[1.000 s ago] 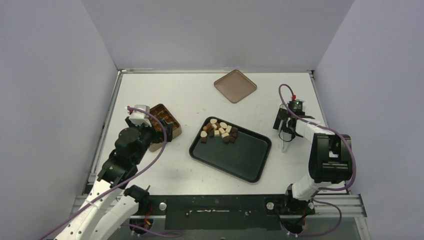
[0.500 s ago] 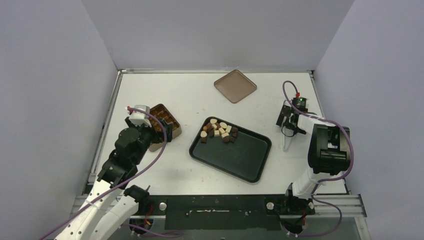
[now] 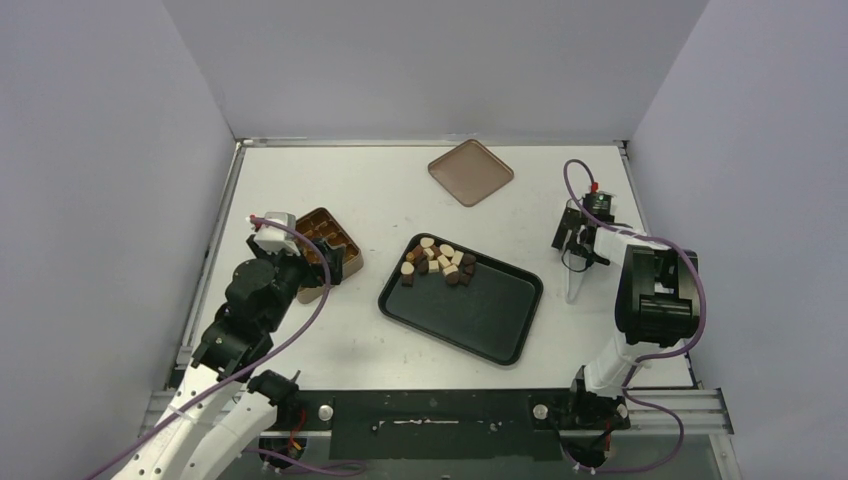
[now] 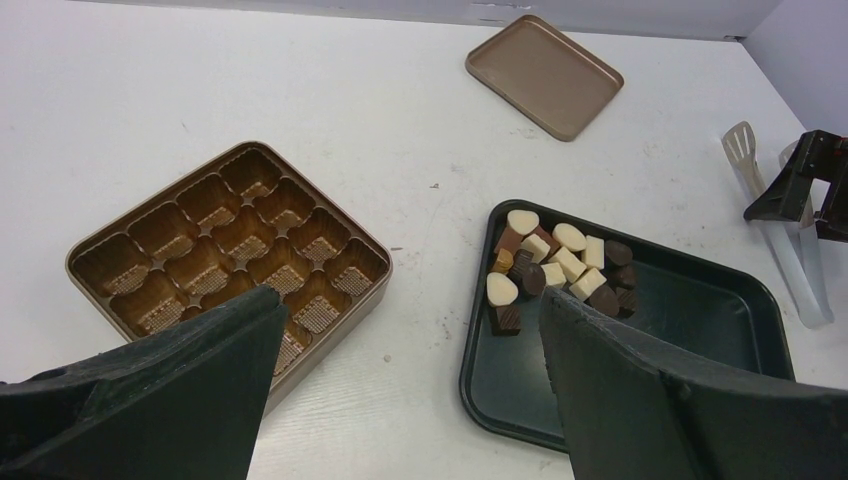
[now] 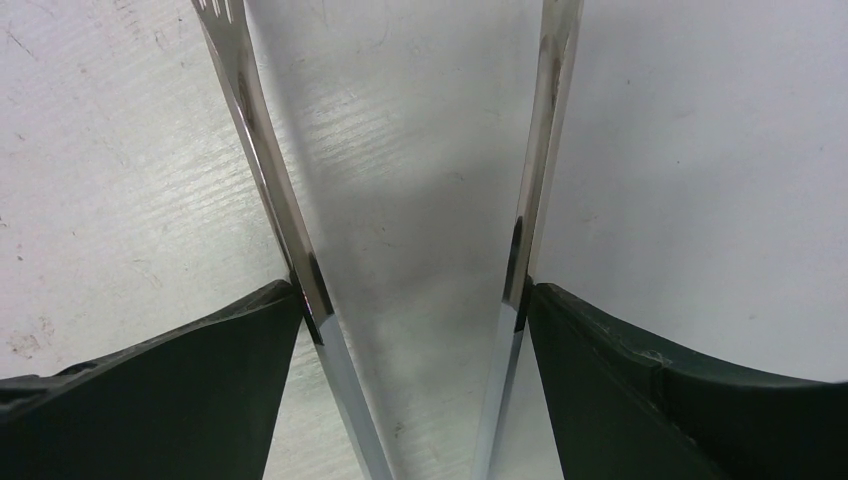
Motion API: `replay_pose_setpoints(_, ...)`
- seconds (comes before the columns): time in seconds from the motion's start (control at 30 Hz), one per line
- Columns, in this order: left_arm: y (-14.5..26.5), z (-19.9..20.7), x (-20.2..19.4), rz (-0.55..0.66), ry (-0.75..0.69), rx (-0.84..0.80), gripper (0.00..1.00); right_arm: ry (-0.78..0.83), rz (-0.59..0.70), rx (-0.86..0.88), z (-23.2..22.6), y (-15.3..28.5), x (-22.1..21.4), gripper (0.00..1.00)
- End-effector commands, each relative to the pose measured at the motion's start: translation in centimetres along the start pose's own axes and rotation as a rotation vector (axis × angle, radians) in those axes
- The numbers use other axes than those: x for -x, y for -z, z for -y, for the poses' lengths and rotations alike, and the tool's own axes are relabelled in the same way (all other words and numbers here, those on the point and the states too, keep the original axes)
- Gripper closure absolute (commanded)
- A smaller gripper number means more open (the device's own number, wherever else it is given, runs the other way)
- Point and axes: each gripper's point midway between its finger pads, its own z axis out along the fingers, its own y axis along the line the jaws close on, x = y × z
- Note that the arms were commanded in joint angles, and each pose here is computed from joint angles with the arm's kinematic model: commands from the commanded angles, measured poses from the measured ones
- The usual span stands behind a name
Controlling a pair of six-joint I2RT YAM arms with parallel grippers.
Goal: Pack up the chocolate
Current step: Pick up the clamp at the center of the board.
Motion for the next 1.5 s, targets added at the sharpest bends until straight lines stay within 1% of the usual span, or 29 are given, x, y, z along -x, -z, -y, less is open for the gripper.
replay_pose_setpoints(0.0, 0.2, 0.3, 1.4, 0.054, -0.001, -0.015, 0.04, 0.002, -0.005, -0.003, 0.1, -0.3, -0.1, 0.17)
replay_pose_setpoints(0.3, 0.4, 0.4, 1.4, 0.059, -0.004, -0.018, 0.04, -0.005, 0.005, -0.003, 0.2, 0.4, -0.2, 0.32)
replay_pose_setpoints(0.43, 0.4, 0.4, 1.5, 0.062, -0.004, -0.016, 0.04, -0.006, 0.021, -0.008, 0.2, 1.7, 0.6, 0.38)
replay_pose_setpoints(0.53, 0.5, 0.4, 1.5, 0.062, -0.005, -0.016, 0.04, 0.002, 0.050, -0.005, -0.4, 3.3, 1.7, 0.41)
replay_pose_setpoints(0.7, 0.5, 0.3, 1.4, 0.060, -0.005, -0.014, 0.04, 0.059, 0.069, 0.000, -2.8, 5.9, 2.5, 0.42)
replay_pose_setpoints(0.9, 0.4, 0.3, 1.4, 0.058, -0.007, -0.013, 0.04, 0.123, 0.079, 0.069, -6.2, 8.8, 2.8, 0.42)
replay_pose_setpoints(1.0, 0.4, 0.3, 1.4, 0.058, -0.009, -0.012, 0.04, 0.162, 0.079, 0.136, -7.6, 10.6, 2.9, 0.42)
replay_pose_setpoints(1.1, 0.4, 0.2, 1.4, 0.060, -0.009, -0.008, 0.04, 0.254, 0.083, 0.251, -10.1, 13.1, 2.4, 0.43)
replay_pose_setpoints(1.27, 0.3, 0.1, 1.5, 0.060, 0.037, 0.013, 0.05, 0.402, 0.146, 0.441, -15.7, 18.4, 0.3, 0.44)
replay_pose_setpoints(1.47, -0.7, 1.5, 1.5, -0.009, 0.105, -0.018, 0.10, 0.513, 0.240, 0.643, -22.3, 24.8, -2.7, 0.44)
